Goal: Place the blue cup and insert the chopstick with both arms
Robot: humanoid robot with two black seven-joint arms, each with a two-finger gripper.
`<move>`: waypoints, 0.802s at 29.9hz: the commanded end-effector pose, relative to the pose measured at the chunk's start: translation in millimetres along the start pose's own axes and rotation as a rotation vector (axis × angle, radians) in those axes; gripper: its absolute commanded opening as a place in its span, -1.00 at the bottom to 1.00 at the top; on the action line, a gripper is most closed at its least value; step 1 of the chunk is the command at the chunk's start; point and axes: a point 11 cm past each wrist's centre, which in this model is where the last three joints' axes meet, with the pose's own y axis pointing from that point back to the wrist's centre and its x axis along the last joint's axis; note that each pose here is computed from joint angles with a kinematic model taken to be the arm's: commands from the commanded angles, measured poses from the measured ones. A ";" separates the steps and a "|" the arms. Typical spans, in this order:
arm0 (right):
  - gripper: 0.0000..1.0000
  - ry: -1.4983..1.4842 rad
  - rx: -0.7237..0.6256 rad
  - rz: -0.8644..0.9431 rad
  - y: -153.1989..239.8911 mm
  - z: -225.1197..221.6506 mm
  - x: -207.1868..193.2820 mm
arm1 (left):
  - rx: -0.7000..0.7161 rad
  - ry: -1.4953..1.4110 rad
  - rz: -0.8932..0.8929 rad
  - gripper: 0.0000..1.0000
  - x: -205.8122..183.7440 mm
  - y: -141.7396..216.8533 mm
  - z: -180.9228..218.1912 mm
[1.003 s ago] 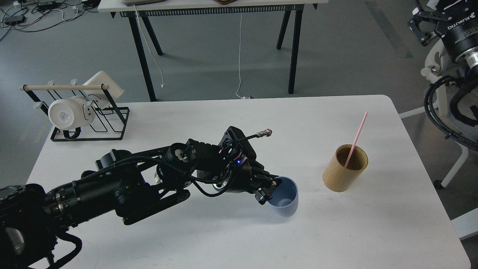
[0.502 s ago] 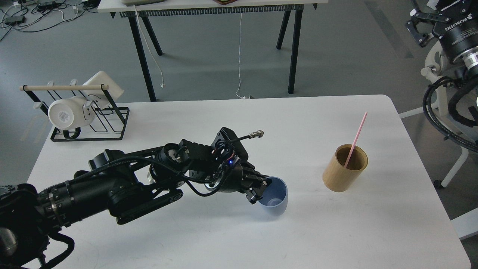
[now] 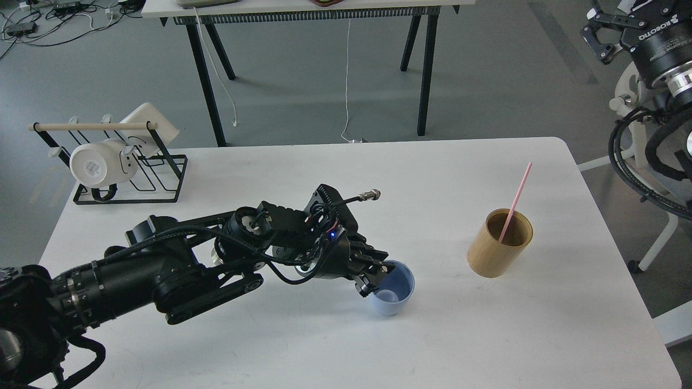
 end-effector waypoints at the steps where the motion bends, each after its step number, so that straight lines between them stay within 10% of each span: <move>1: 0.97 0.132 -0.053 -0.033 6.8 -15.3 -5.5 | 0.014 0.024 0.135 0.38 38.1 21.5 -11.8; 8: 0.95 0.473 -0.205 -0.111 29.5 -37.8 -19.4 | 0.012 0.188 0.380 0.40 90.9 68.0 -43.6; 12: 0.95 0.703 -0.353 -0.194 52.8 -31.0 -32.8 | -0.046 0.417 0.549 0.73 109.5 97.2 -69.7; 24: 0.96 1.275 -0.541 -0.187 107.0 19.5 -14.7 | -0.443 1.304 1.113 0.99 103.5 175.9 -154.1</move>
